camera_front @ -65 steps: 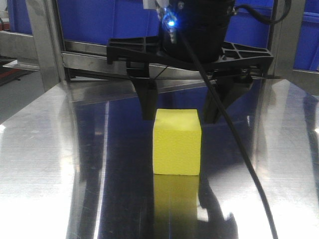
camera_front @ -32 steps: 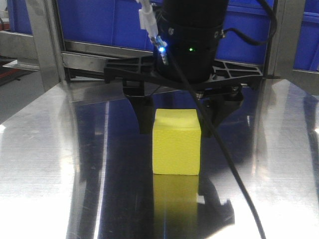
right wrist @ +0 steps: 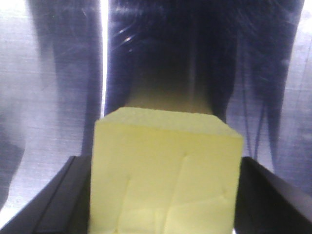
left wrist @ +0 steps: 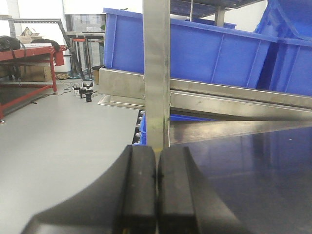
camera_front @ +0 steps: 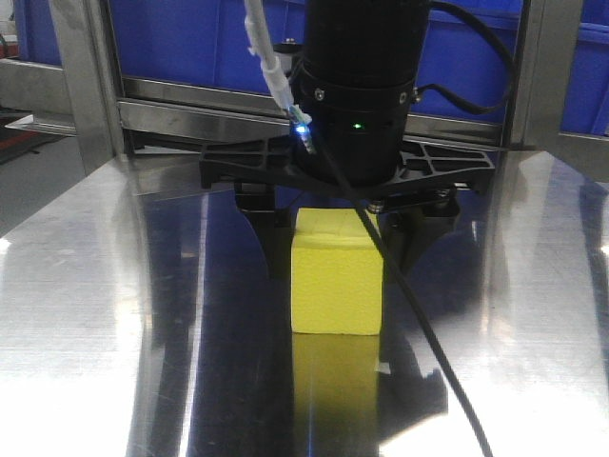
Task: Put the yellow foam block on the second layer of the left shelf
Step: 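Close the right gripper on the yellow foam block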
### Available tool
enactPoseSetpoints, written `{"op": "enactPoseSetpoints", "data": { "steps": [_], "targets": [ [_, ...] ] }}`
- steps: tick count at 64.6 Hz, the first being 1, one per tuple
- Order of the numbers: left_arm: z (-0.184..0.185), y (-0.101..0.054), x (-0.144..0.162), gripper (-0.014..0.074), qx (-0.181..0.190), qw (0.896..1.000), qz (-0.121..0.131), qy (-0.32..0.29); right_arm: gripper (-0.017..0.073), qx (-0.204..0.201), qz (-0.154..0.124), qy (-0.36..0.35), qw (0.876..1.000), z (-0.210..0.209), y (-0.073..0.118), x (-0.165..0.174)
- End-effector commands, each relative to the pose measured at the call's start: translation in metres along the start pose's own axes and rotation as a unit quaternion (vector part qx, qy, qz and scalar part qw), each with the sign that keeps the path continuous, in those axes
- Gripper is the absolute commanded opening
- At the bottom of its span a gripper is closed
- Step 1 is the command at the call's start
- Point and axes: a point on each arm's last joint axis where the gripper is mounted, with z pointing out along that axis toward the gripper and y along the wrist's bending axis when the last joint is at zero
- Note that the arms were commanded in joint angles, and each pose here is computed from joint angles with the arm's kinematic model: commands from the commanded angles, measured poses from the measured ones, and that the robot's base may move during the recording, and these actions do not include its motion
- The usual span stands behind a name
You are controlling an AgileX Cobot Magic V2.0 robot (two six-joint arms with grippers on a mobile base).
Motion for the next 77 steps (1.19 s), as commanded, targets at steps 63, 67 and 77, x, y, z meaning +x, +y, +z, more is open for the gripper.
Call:
{"op": "enactPoseSetpoints", "data": {
  "steps": [63,67,77],
  "targets": [
    [-0.001,0.000,0.000,0.0124,0.002,0.999,-0.004,-0.037,0.0438,-0.038,-0.004,-0.044,0.998,-0.029,0.006,-0.010],
    [-0.001,0.000,0.000,0.0124,0.002,0.999,-0.004,-0.037,0.0438,-0.039,-0.006,-0.046,0.998,-0.032,0.005,-0.010],
    [-0.001,0.000,0.000,0.0124,0.002,0.999,-0.004,-0.037,0.0438,-0.057,-0.033,-0.065,0.996,-0.053,0.002,-0.010]
  ]
}}
